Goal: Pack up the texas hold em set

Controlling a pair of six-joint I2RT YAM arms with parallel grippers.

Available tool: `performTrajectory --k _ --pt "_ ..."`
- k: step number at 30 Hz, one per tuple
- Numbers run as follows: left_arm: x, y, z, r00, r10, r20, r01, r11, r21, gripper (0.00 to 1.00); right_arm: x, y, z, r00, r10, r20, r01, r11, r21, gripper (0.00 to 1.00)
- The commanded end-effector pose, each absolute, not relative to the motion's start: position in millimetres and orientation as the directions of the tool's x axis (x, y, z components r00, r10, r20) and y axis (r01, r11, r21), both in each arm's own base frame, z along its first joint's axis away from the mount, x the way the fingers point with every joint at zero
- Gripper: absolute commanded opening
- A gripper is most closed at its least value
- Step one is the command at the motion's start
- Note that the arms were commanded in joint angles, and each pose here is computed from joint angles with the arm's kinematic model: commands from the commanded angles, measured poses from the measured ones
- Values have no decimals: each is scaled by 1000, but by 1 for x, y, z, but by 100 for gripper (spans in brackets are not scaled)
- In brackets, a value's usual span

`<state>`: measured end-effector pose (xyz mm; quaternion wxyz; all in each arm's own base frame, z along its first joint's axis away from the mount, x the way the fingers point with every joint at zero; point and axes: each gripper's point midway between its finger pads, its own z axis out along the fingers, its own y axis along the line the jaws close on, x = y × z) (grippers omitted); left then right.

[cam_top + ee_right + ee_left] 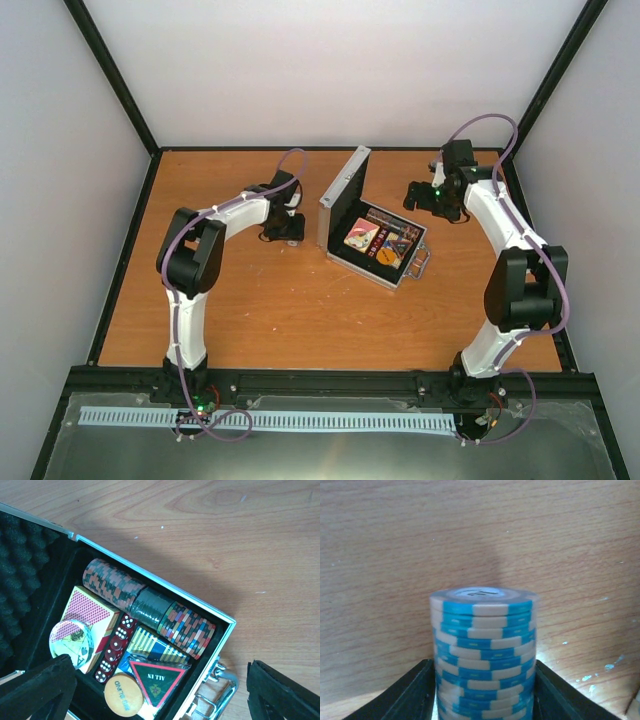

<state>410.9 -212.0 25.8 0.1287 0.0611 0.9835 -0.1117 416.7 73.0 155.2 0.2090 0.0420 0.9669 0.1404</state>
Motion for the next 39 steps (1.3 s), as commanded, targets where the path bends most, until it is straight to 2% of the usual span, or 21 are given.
performTrajectory --k 1,7,12,16,21,26,34,39 --pt "410 -208 22 -956 130 -265 176 971 -159 47 413 74 166 -892 186 -413 42 942 333 92" --pt "414 -201 41 -936 114 -333 165 978 -129 39 410 73 167 -895 195 -401 53 939 339 92" --pt "413 -174 86 -889 85 -450 117 992 -44 32 416 73 182 -890 187 -415 38 939 341 92" --pt "403 -167 133 -823 72 -563 131 989 -65 28 424 76 201 -878 182 -443 13 934 356 93" --pt "369 -186 190 -708 129 -694 319 935 -152 29 428 86 216 -872 182 -454 -18 915 403 93" --pt "304 -224 238 -534 261 -804 593 793 -137 31 423 90 221 -871 181 -457 -36 904 426 93" --pt "231 -275 281 -431 374 -821 766 633 -114 30 395 112 236 -878 196 -438 -93 826 555 93" --pt "211 -307 285 -388 407 -827 826 551 -117 30 362 142 260 -895 169 -413 -194 685 702 93"
